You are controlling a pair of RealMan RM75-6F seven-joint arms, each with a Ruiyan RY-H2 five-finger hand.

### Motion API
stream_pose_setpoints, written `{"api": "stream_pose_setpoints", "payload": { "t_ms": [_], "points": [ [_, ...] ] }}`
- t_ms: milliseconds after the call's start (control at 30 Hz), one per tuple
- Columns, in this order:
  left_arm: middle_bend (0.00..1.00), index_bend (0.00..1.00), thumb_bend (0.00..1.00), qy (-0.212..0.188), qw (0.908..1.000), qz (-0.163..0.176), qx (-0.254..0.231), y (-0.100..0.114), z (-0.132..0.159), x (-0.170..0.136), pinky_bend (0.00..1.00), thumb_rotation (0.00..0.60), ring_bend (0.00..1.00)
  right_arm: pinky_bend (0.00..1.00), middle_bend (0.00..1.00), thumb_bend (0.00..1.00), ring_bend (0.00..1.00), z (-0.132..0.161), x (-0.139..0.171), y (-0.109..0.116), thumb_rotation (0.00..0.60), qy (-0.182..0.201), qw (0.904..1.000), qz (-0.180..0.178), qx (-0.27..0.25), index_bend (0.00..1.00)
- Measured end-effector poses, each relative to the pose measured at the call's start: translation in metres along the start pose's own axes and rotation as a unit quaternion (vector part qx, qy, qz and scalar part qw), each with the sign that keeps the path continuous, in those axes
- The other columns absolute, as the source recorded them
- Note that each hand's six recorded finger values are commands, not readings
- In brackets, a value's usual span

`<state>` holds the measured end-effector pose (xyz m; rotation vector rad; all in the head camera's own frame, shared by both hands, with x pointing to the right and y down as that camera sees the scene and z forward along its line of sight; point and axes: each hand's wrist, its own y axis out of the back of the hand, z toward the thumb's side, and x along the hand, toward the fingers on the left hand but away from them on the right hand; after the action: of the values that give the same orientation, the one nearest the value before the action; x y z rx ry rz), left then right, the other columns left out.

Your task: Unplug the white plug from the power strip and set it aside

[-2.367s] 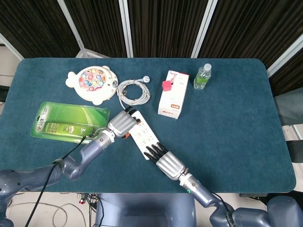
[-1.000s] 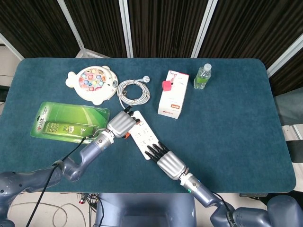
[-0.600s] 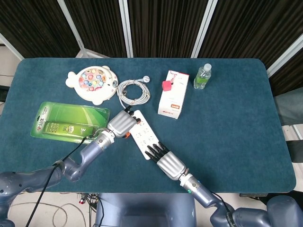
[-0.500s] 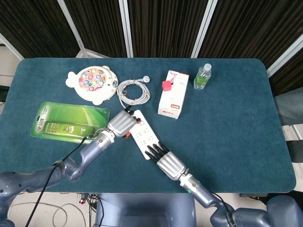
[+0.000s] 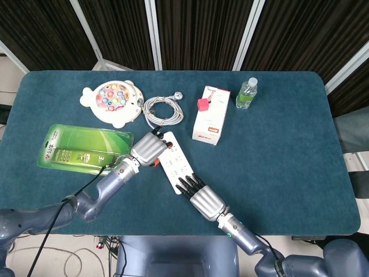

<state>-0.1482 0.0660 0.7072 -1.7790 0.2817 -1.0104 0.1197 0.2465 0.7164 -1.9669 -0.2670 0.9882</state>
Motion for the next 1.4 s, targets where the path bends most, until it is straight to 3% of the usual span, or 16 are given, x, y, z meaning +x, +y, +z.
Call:
{"api": "stream_pose_setpoints", "payload": {
  "t_ms": [667, 1000, 1400],
  "points": [
    [0.78, 0.75, 0.37, -0.009, 0.9998, 0.012, -0.013, 0.009, 0.007, 0.000, 0.13, 0.600, 0.29, 0.04, 0.00, 0.97, 0.00, 0.004, -0.001, -0.005, 0.600, 0.003, 1.0000, 0.006, 0.003, 0.00],
    [0.78, 0.75, 0.37, -0.006, 0.9979, 0.025, -0.060, 0.017, 0.021, 0.005, 0.13, 0.600, 0.29, 0.04, 0.00, 0.97, 0.00, 0.007, -0.002, -0.005, 0.600, 0.006, 1.0000, 0.005, 0.003, 0.00],
    [0.78, 0.75, 0.37, -0.007, 0.9958, 0.037, -0.083, 0.029, 0.026, 0.005, 0.13, 0.600, 0.29, 0.04, 0.00, 0.97, 0.00, 0.010, -0.001, -0.007, 0.600, 0.009, 0.9999, 0.007, 0.002, 0.00]
  ]
}}
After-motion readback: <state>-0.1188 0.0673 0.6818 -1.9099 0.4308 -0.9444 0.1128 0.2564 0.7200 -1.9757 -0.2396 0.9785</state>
